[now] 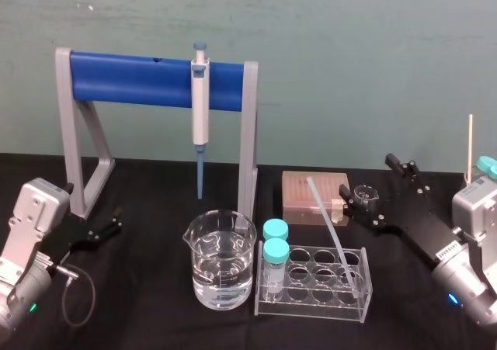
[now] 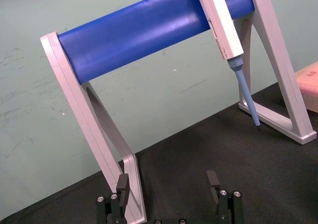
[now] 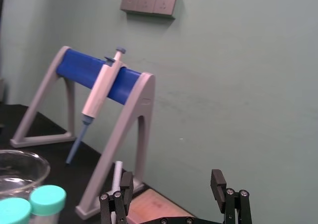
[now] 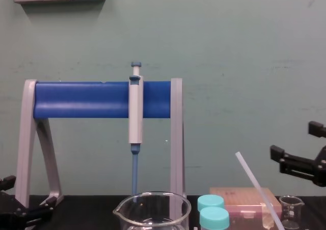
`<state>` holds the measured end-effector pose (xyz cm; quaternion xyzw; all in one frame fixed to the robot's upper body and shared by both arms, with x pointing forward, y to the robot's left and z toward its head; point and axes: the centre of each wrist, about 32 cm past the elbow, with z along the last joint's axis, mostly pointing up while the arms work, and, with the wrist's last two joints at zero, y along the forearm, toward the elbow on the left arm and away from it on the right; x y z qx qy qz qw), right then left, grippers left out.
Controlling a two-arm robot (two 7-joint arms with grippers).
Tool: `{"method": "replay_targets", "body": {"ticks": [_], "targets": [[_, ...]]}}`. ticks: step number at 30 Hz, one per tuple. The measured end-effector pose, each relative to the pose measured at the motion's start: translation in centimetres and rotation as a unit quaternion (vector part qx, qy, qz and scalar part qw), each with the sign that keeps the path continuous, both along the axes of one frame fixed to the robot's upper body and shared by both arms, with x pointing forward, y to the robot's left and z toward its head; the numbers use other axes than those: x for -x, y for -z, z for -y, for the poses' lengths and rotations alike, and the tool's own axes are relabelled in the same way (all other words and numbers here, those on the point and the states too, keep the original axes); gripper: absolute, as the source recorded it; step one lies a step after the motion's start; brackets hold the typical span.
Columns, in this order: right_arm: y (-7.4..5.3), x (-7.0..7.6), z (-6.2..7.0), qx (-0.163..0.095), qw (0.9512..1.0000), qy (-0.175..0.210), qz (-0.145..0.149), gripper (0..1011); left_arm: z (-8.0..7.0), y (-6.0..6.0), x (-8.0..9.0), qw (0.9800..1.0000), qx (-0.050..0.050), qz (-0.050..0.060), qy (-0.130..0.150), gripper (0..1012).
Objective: Pick up the stirring rod with one hand, then place it down.
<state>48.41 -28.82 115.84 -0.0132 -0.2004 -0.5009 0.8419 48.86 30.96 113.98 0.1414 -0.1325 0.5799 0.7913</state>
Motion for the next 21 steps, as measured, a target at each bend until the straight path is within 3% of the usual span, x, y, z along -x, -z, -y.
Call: {"method": "replay_targets", "body": {"ticks": [9,21], "targets": [[-0.4,-1.2,-0.5,-0.019,0.9983,-0.038,-0.04,1002,0.0,0.0,0.0,1.0,0.0,0.0,0.0,1001],[-0.5,-2.7,-0.9,-0.039,0.9923,-0.073,-0.092,1002,0.0,0.0,0.0,1.0,0.0,0.0,0.0,1000]]}}
